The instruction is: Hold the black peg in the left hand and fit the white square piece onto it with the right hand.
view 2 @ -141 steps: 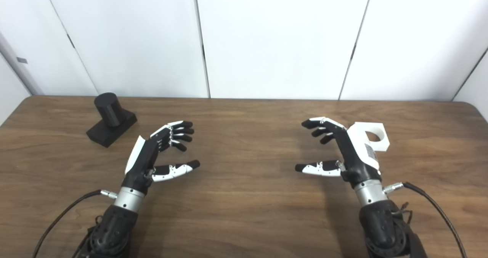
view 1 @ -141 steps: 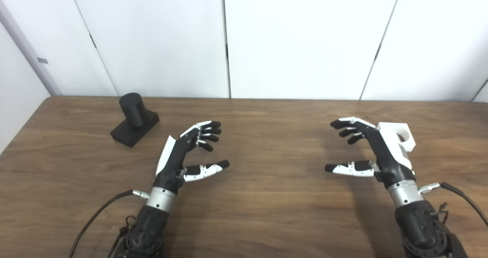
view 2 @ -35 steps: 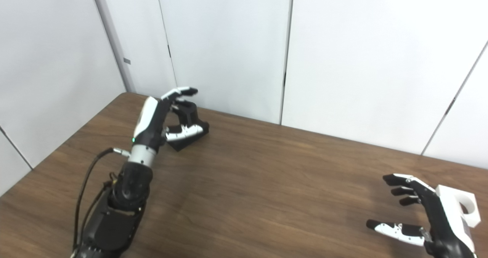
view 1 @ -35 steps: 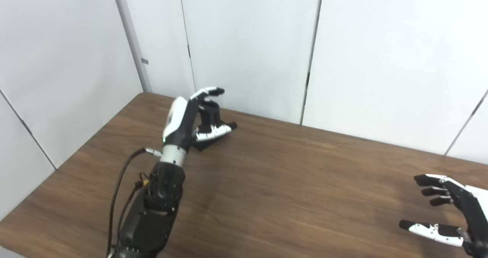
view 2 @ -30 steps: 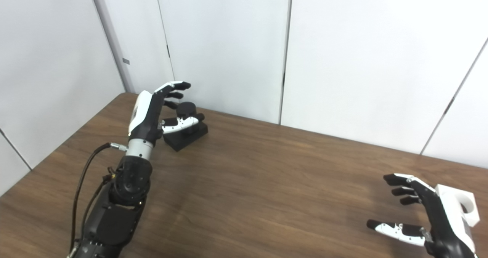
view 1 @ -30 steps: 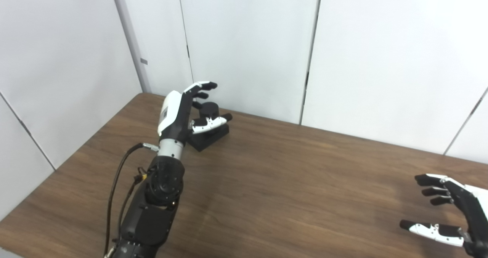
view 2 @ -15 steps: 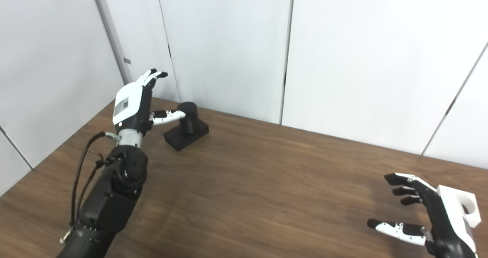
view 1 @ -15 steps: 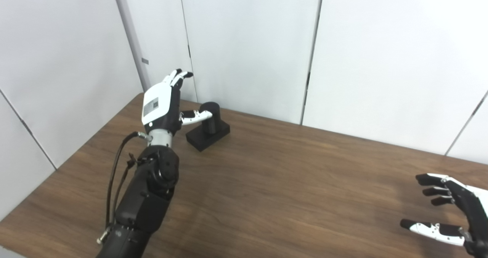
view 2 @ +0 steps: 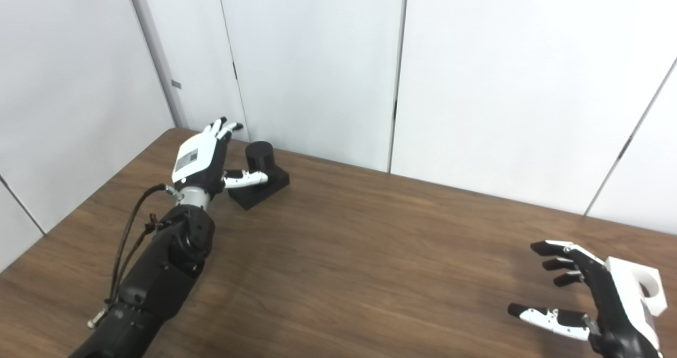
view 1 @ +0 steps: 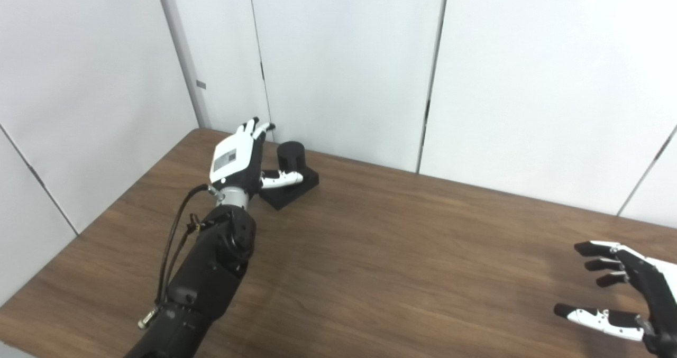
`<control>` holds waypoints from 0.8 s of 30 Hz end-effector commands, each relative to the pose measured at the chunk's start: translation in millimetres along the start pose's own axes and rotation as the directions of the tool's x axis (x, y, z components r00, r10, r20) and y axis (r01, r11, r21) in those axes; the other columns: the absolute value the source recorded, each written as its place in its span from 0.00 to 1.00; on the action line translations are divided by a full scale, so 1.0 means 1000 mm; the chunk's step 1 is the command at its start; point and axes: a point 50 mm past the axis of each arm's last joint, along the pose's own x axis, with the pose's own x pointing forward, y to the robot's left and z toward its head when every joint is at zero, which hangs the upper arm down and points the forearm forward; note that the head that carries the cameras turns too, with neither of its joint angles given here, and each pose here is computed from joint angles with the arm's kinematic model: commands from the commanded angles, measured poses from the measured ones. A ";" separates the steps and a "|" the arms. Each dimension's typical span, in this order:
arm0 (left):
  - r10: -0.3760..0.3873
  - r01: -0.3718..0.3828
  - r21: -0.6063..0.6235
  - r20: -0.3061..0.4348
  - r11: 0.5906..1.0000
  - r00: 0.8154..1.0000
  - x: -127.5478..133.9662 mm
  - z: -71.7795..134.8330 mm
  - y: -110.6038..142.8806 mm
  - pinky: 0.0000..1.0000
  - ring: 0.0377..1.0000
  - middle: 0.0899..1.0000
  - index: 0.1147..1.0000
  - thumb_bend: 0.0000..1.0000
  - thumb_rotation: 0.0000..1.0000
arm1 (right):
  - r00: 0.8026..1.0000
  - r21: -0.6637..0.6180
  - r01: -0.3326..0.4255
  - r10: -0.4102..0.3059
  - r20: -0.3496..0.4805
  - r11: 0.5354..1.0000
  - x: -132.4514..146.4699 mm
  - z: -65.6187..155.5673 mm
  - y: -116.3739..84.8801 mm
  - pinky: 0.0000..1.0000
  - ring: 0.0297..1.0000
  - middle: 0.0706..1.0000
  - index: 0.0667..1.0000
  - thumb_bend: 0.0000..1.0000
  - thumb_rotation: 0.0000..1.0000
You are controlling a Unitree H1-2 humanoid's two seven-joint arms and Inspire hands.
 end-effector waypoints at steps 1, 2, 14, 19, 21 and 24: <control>0.082 -0.083 0.041 0.033 0.996 0.996 0.020 0.013 0.026 0.81 0.99 1.00 0.86 1.00 0.59 | 0.997 -0.009 0.035 -0.035 0.071 0.999 0.009 0.015 -0.011 0.54 0.65 0.69 0.65 0.73 0.00; 0.069 -0.070 0.053 0.023 0.996 0.997 0.022 0.012 0.024 0.81 1.00 1.00 0.86 1.00 0.61 | 0.997 -0.008 0.035 -0.034 0.071 0.999 0.009 0.016 -0.011 0.54 0.65 0.69 0.65 0.73 0.00; 0.008 -0.004 0.180 -0.021 0.984 1.000 0.033 0.005 0.010 0.82 1.00 1.00 0.89 1.00 0.72 | 0.997 -0.015 0.041 -0.040 0.071 0.999 0.006 0.016 -0.014 0.55 0.65 0.70 0.65 0.73 0.00; -0.006 0.015 0.201 -0.044 0.980 0.999 0.032 0.002 0.006 0.82 1.00 1.00 0.89 1.00 0.72 | 0.997 -0.012 0.037 -0.036 0.067 0.999 0.006 0.017 -0.015 0.56 0.66 0.70 0.65 0.72 0.00; -0.020 0.030 0.209 -0.052 0.977 0.998 0.031 0.001 0.005 0.82 1.00 1.00 0.89 1.00 0.70 | 0.997 -0.013 0.035 -0.034 0.066 0.999 0.005 0.017 -0.015 0.56 0.66 0.70 0.65 0.72 0.00; -0.052 0.065 0.255 -0.058 0.965 0.997 0.032 0.000 0.001 0.84 1.00 1.00 0.89 1.00 0.69 | 0.997 -0.014 0.034 -0.033 0.064 0.999 0.005 0.017 -0.016 0.56 0.66 0.70 0.65 0.72 0.00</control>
